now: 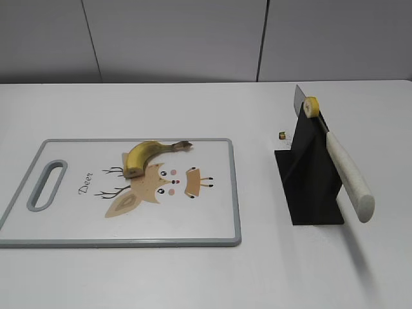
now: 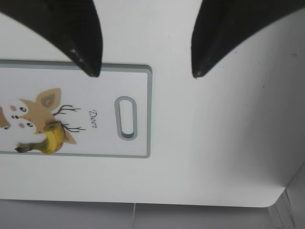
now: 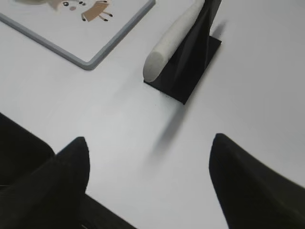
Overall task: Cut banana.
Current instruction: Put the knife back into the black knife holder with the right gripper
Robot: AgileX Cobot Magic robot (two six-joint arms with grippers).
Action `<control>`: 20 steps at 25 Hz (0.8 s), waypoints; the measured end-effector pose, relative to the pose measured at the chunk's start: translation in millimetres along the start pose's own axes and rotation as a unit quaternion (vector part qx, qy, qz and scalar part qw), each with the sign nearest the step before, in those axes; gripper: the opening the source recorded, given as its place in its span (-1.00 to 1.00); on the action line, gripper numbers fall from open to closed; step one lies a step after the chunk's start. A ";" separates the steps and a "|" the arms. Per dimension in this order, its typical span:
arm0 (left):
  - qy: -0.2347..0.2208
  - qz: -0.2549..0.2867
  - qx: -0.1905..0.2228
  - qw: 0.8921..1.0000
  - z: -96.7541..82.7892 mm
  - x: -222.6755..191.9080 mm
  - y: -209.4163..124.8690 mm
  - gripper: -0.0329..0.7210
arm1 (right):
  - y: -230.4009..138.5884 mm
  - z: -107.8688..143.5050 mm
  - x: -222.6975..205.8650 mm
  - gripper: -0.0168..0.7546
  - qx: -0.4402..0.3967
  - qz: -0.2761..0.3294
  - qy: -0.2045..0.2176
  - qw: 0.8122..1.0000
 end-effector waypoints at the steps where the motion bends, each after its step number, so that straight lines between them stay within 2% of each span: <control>1: 0.000 0.000 0.000 1.000 0.0 0.0 0.0 0.60 | -0.8 0.6 2.2 0.58 0.001 -0.009 -0.003 1.000; 10: 0.000 -0.001 0.000 1.000 0.0 0.0 0.2 0.58 | -5.8 4.9 25.2 0.58 0.008 -0.088 -0.030 0.996; 17: 0.000 -0.001 0.000 1.000 0.0 0.0 0.3 0.57 | -4.7 8.6 26.5 0.58 -0.001 -0.096 -0.021 0.995; 20: 0.000 -0.001 0.000 1.000 0.0 0.0 0.3 0.57 | -4.8 5.9 26.0 0.58 -0.015 -0.092 -0.039 0.995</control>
Point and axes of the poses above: a point on each arm's last joint axis where the gripper is mounted, x pointing back along that axis away from the gripper, z along the wrist's bending axis when the last joint is at zero, y = z × x, the point moved 6 cm from there along -x, pointing out along that axis toward the gripper, and after that the axes turned 11 degrees about x, right-handed, at the moved point
